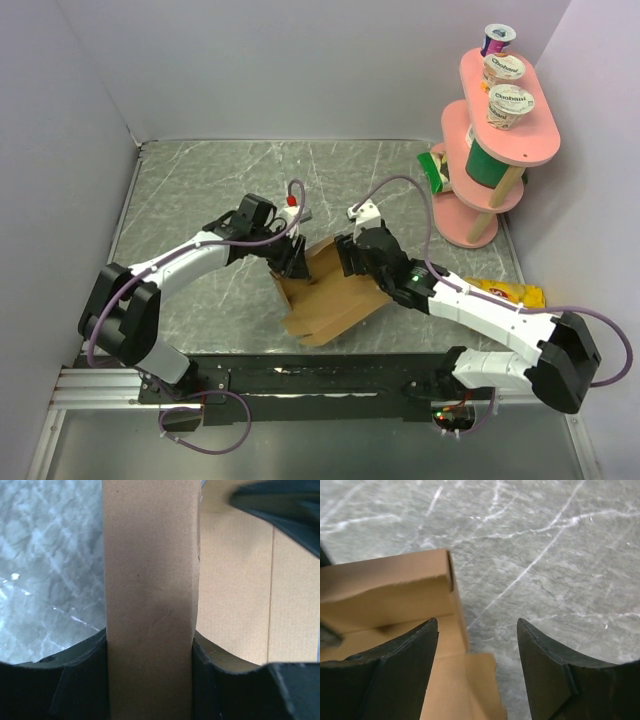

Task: Fold the paper box

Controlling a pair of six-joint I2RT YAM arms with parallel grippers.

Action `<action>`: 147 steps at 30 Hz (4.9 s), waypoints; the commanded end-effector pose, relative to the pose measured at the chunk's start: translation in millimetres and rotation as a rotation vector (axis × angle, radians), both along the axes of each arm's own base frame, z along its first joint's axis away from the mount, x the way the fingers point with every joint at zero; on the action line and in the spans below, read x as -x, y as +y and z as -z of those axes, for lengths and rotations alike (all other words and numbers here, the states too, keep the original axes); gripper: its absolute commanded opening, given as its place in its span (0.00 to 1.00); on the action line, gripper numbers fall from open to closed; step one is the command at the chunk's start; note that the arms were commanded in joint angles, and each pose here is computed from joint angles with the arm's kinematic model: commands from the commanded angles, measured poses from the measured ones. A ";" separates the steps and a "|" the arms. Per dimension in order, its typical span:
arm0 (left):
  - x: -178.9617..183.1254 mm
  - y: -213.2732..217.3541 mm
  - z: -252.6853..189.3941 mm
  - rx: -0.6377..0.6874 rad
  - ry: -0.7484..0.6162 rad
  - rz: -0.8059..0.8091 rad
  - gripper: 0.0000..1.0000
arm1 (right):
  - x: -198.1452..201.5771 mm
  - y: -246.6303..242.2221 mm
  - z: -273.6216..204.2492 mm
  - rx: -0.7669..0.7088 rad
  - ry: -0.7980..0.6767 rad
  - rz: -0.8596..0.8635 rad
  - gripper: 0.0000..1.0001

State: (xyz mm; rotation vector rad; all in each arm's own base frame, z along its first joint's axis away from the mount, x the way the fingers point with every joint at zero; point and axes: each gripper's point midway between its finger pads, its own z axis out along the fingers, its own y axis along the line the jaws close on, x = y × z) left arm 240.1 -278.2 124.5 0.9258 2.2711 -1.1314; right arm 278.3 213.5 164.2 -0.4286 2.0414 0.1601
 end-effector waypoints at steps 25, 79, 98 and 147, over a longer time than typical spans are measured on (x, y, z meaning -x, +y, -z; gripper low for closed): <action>-49.8 59.2 31.6 0.424 0.298 -1.099 0.90 | 39.3 19.0 -12.4 -0.579 0.244 -0.092 1.00; -136.8 74.0 -0.4 0.167 -0.113 -0.927 0.95 | 71.4 20.7 89.6 -0.512 0.383 0.017 0.96; -134.7 43.2 31.8 0.060 -0.116 -0.863 0.95 | 70.0 23.2 92.8 -0.497 0.397 0.015 0.96; -91.3 80.6 -24.4 -0.006 -0.230 -0.941 0.96 | 73.6 32.6 110.6 -0.676 0.615 0.064 0.93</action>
